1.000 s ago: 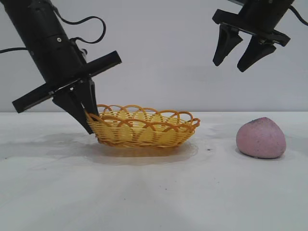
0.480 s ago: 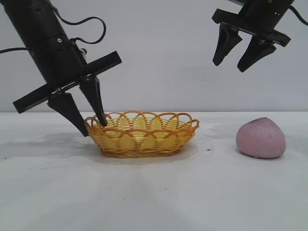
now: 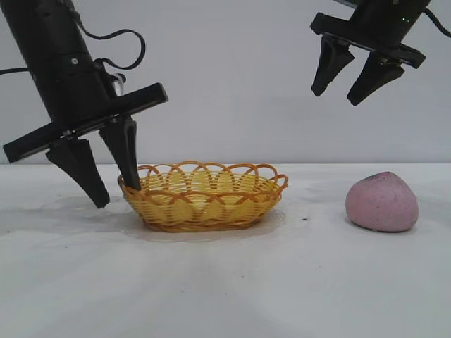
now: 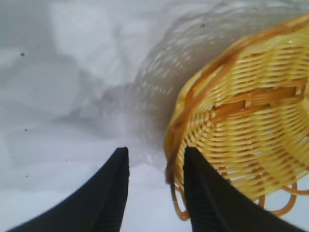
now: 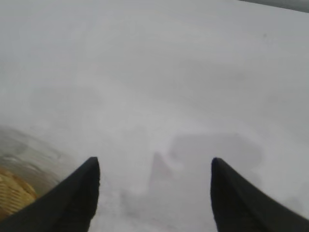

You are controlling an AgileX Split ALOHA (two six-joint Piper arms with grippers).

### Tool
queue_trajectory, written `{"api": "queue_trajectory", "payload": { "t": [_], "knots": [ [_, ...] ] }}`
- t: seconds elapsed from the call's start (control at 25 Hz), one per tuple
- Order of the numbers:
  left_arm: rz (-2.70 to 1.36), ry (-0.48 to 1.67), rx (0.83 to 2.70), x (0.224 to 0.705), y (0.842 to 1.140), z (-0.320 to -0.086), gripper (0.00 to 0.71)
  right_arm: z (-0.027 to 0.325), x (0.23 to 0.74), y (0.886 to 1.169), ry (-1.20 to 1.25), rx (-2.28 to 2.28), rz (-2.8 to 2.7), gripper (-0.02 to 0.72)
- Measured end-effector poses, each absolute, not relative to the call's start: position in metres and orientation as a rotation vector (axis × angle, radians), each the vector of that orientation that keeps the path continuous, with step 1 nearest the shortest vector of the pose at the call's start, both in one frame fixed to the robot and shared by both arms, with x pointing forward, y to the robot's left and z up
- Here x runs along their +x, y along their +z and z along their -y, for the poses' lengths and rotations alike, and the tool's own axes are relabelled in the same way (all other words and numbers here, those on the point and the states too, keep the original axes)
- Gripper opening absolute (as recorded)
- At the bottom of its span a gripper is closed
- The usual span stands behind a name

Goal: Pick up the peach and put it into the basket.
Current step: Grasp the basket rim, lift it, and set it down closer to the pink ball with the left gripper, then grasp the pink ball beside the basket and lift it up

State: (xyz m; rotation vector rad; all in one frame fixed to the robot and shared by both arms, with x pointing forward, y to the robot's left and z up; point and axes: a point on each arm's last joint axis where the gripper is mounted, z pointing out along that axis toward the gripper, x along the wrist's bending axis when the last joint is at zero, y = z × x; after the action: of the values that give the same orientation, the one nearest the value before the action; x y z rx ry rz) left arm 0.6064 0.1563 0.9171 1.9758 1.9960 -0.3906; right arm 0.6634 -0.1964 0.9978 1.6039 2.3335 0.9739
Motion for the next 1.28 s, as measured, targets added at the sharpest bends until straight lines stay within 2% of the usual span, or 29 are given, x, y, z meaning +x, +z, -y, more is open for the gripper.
{"api": "queue_trajectory", "payload": {
  "t": [0.2,0.32,0.44,0.52,0.64,0.76,0.84,0.96,1.0,1.28],
  "knots": [
    [-1.919,-0.357,2.022,0.619,0.944,-0.153,0.236,0.196,0.663,0.998,0.974,1.604,-2.334,0.472],
    [-1.86,-0.291,2.071,0.628,0.965,-0.153,0.382,0.196,0.663,0.998,0.974,1.604,-2.334,0.472],
    [-1.813,-0.185,2.179,0.635,0.981,-0.158,0.558,0.196,0.663,0.998,0.974,1.604,-2.334,0.472],
    [-1.797,-0.091,2.259,0.639,0.989,-0.164,0.628,0.196,0.663,0.998,0.973,1.604,-2.335,0.472],
    [-1.788,0.042,2.379,0.641,0.995,-0.175,0.618,0.196,0.663,0.998,0.973,1.605,-2.337,0.472],
    [-1.8,0.116,2.462,0.641,0.995,-0.185,0.454,0.196,0.663,0.998,0.973,1.605,-2.337,0.472],
    [-1.82,0.148,2.477,0.643,0.995,-0.194,0.403,0.196,0.663,0.998,0.973,1.605,-2.337,0.472],
    [-1.879,0.158,2.458,0.647,0.995,-0.213,0.419,0.196,0.663,0.998,0.972,1.605,-2.339,0.472],
    [-1.907,0.152,2.448,0.647,0.995,-0.221,0.378,0.196,0.663,0.998,0.972,1.605,-2.339,0.472],
    [-2.035,0.137,2.386,0.65,0.991,-0.267,0.393,0.196,0.663,0.998,0.972,1.606,-2.341,0.472]
  ]
}}
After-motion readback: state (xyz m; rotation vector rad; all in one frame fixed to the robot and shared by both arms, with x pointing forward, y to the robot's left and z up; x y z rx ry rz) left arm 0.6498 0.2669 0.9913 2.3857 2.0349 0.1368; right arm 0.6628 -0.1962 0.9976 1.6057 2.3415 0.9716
